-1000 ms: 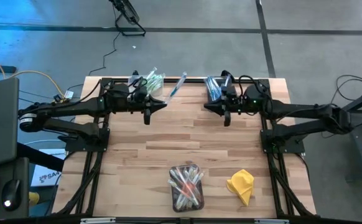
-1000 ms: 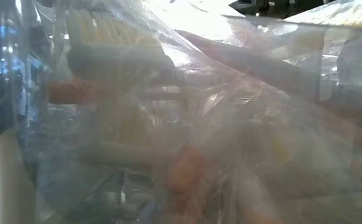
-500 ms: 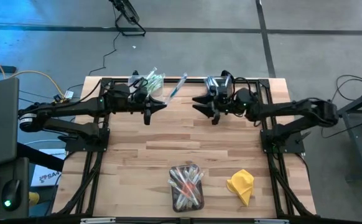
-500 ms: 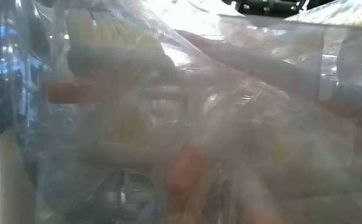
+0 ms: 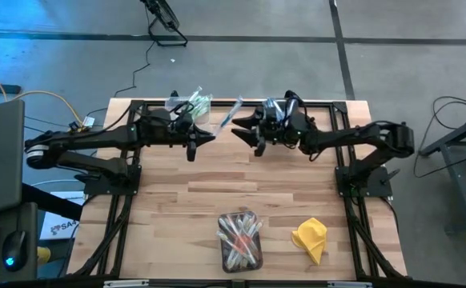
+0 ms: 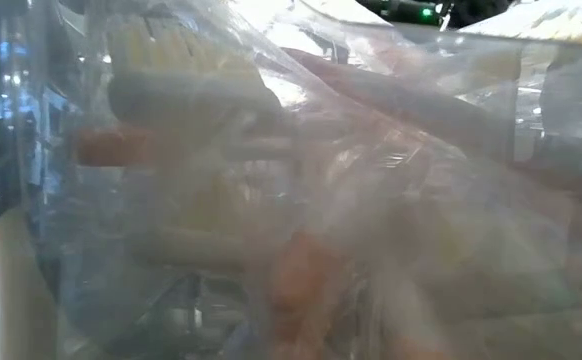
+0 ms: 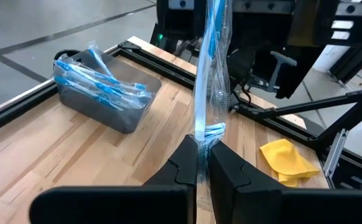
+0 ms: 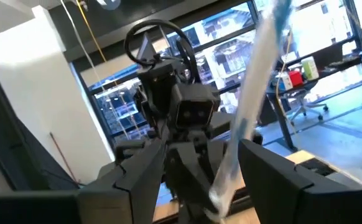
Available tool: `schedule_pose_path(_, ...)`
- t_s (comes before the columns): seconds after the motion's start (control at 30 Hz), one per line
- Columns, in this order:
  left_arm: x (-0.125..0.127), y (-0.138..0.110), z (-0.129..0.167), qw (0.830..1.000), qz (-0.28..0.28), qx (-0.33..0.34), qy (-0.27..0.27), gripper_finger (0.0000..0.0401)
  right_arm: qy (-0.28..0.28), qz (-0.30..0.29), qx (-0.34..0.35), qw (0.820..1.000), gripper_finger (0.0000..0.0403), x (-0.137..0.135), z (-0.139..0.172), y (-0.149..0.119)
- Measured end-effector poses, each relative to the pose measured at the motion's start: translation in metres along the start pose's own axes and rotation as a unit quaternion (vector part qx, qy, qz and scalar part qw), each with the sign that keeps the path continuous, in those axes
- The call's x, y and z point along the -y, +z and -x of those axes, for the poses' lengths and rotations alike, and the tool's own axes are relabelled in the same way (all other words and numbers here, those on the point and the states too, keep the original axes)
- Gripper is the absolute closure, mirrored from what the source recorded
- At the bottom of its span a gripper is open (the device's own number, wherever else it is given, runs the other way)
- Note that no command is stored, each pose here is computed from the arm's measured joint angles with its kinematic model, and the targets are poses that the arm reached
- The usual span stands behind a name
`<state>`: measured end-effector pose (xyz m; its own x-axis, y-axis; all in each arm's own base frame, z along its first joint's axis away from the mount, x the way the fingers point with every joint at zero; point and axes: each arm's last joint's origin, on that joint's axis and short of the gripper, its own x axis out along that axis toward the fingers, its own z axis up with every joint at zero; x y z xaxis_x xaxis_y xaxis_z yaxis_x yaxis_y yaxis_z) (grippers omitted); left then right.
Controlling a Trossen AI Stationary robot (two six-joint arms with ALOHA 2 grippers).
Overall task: Pick & Place Toothbrushes
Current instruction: Put the blue toothbrush into the top black bin
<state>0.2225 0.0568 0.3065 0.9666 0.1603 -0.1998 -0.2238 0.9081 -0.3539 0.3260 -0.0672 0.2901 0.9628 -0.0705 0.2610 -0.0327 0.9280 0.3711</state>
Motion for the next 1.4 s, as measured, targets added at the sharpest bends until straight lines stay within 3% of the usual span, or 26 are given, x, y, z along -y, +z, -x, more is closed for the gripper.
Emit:
schedule_pose_path(0.2,-0.003,-0.006,-0.010,1.000,0.013,-0.016,0.006,0.0393,-0.005,0.009,0.007,1.000,0.0200,0.001,-0.011,0.003)
schedule_pose_path(0.33,-0.004,-0.007,-0.012,1.000,0.015,-0.023,0.005,0.0393,-0.042,0.009,0.017,0.999,0.0200,0.003,-0.011,0.003)
schedule_pose_path(0.63,-0.004,-0.008,-0.012,1.000,0.017,-0.024,0.002,0.0393,-0.068,0.005,0.013,0.998,0.0200,0.005,-0.011,0.001)
schedule_pose_path(0.87,-0.004,-0.006,-0.011,1.000,0.020,-0.016,0.010,0.0394,0.041,-0.044,-0.037,0.997,0.0200,-0.001,-0.011,0.000)
schedule_pose_path(1.03,-0.004,-0.006,-0.011,1.000,0.020,-0.015,0.013,0.0394,0.128,-0.086,-0.092,0.984,0.0200,-0.007,-0.009,-0.002)
schedule_pose_path(1.1,-0.004,-0.006,-0.011,1.000,0.020,-0.015,0.014,0.0394,0.135,-0.096,-0.119,0.979,0.0202,-0.005,-0.008,-0.005)
schedule_pose_path(1.27,-0.003,-0.007,-0.011,1.000,0.020,-0.018,0.007,0.0394,0.049,-0.119,-0.168,0.977,0.0211,0.011,-0.005,-0.016)
schedule_pose_path(1.4,-0.003,-0.007,-0.011,1.000,0.020,-0.020,0.003,0.0394,-0.045,-0.112,-0.144,0.982,0.0214,0.023,-0.004,-0.016)
